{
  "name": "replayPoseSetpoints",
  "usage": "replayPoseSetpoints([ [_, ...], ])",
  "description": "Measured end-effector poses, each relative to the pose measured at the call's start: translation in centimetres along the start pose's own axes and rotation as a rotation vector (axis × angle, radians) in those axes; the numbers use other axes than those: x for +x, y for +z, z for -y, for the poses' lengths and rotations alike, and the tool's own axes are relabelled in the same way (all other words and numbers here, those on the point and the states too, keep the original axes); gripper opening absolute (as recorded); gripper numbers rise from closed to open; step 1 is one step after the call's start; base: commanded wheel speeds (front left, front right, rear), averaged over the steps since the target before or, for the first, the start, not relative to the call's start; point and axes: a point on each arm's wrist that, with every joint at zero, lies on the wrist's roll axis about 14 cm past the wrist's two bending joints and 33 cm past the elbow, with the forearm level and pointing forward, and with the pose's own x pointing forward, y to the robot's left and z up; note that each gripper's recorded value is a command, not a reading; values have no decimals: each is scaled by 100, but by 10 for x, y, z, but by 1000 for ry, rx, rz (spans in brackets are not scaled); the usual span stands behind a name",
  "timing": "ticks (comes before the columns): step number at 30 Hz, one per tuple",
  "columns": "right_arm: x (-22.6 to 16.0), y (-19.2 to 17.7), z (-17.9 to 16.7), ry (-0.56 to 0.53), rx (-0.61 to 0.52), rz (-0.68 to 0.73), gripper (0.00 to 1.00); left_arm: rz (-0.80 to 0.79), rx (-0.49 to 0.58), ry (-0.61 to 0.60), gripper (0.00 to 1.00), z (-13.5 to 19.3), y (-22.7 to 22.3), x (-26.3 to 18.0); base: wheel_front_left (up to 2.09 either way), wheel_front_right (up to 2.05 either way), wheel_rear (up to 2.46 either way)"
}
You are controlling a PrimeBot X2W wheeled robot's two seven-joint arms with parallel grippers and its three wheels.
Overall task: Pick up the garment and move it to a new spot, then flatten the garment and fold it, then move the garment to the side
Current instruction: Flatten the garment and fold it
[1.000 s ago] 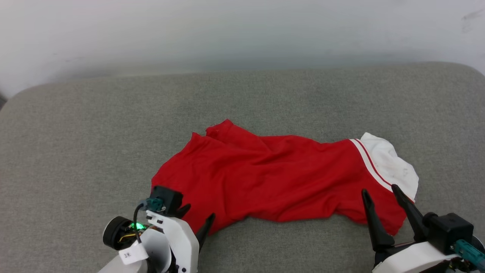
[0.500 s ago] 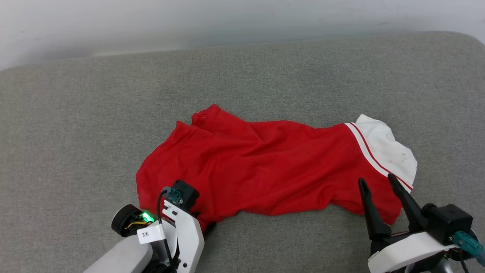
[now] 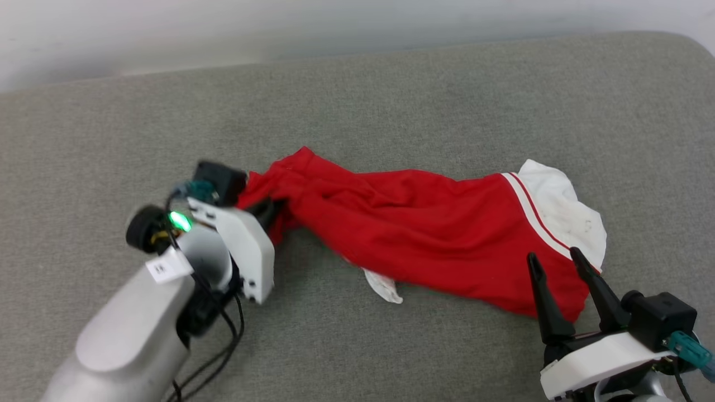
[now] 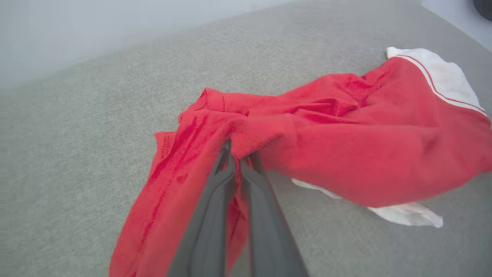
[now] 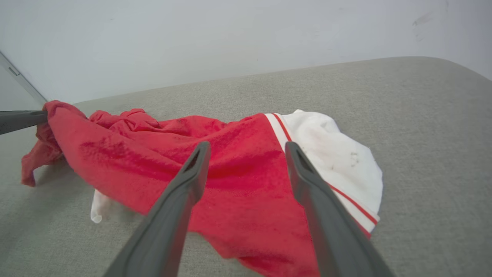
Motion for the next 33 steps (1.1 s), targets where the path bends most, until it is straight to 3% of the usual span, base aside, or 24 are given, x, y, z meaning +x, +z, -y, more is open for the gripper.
replayPoseSetpoints([
  [7,4,-6,9,-26,0,-15,100,50,-52,56,0,-31,24,30,0,0,0],
  [15,3,-15,21,-63,9,-35,100,-81,-110,51,0,-40,-19,55,0,0,0],
  [16,3,-15,21,-64,11,-31,100,-81,-112,50,39,-39,-21,56,0,0,0],
  [17,3,-13,21,-64,11,-25,100,-73,-113,48,100,-39,-21,55,0,0,0],
  [23,4,1,15,-43,-6,15,100,82,-99,87,100,-42,-1,39,0,0,0],
  [33,-9,18,1,-5,-15,42,100,347,-95,242,100,-46,18,-30,0,0,0],
])
